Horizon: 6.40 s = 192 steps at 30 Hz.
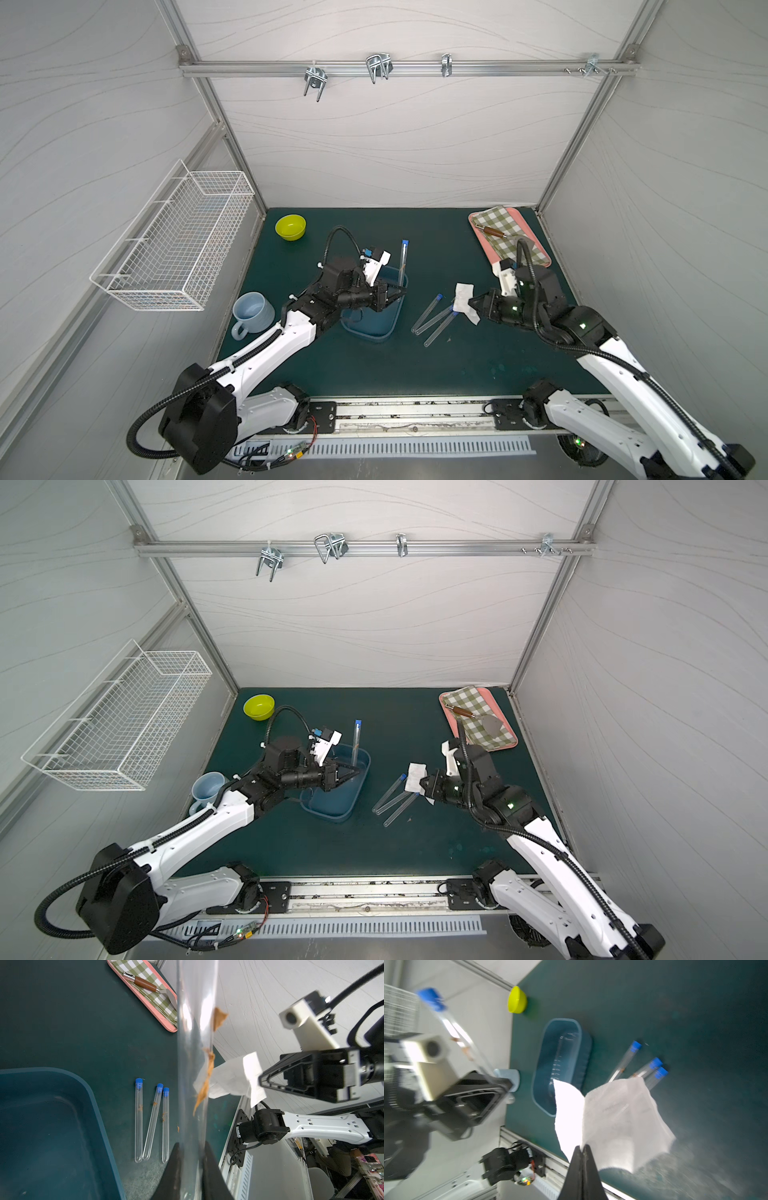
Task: Wipe the exteriors of test tubes
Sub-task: Pick up the cleaning item at the center of the board, then place the cleaning item in the test tube, then wipe the dirt from the test tube.
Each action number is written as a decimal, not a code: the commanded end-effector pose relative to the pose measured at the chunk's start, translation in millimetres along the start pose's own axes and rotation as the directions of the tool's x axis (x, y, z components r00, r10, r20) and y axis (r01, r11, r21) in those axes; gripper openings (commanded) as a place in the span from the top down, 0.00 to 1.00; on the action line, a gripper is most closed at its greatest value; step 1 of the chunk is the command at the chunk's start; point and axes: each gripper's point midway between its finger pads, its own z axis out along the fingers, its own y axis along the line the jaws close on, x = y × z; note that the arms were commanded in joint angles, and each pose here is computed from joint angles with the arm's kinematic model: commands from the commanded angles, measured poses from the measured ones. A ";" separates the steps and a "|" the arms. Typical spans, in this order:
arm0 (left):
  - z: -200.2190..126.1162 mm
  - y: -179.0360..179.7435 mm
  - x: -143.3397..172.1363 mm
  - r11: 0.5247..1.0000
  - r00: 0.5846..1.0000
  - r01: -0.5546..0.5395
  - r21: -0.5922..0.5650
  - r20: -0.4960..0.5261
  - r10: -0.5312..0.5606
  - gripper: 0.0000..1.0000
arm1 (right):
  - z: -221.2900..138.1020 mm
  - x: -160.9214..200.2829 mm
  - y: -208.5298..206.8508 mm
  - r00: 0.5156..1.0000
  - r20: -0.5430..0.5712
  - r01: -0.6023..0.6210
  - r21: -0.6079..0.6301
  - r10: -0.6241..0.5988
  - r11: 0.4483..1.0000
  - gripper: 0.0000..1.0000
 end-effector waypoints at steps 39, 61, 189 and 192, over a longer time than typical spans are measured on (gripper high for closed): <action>15.5 -36.4 -17.0 0.994 0.999 -0.041 0.099 0.032 0.038 0.87 | 97.1 -13.1 134.8 0.949 -0.124 0.256 -0.235 -0.290 0.938 0.66; 18.7 -29.3 -13.4 0.996 0.999 -0.003 0.087 0.042 0.000 0.87 | 77.6 -11.6 155.1 0.934 -0.125 0.300 -0.233 -0.334 0.925 0.44; 9.5 -36.9 -17.3 0.995 0.998 0.006 0.102 0.067 -0.013 0.86 | 128.0 -26.5 102.8 0.941 -0.066 0.298 -0.302 -0.332 0.905 0.50; 9.8 -35.1 -16.7 0.995 0.997 0.016 0.097 0.071 -0.022 0.86 | 124.4 -29.4 105.8 0.944 -0.058 0.292 -0.306 -0.324 0.906 0.44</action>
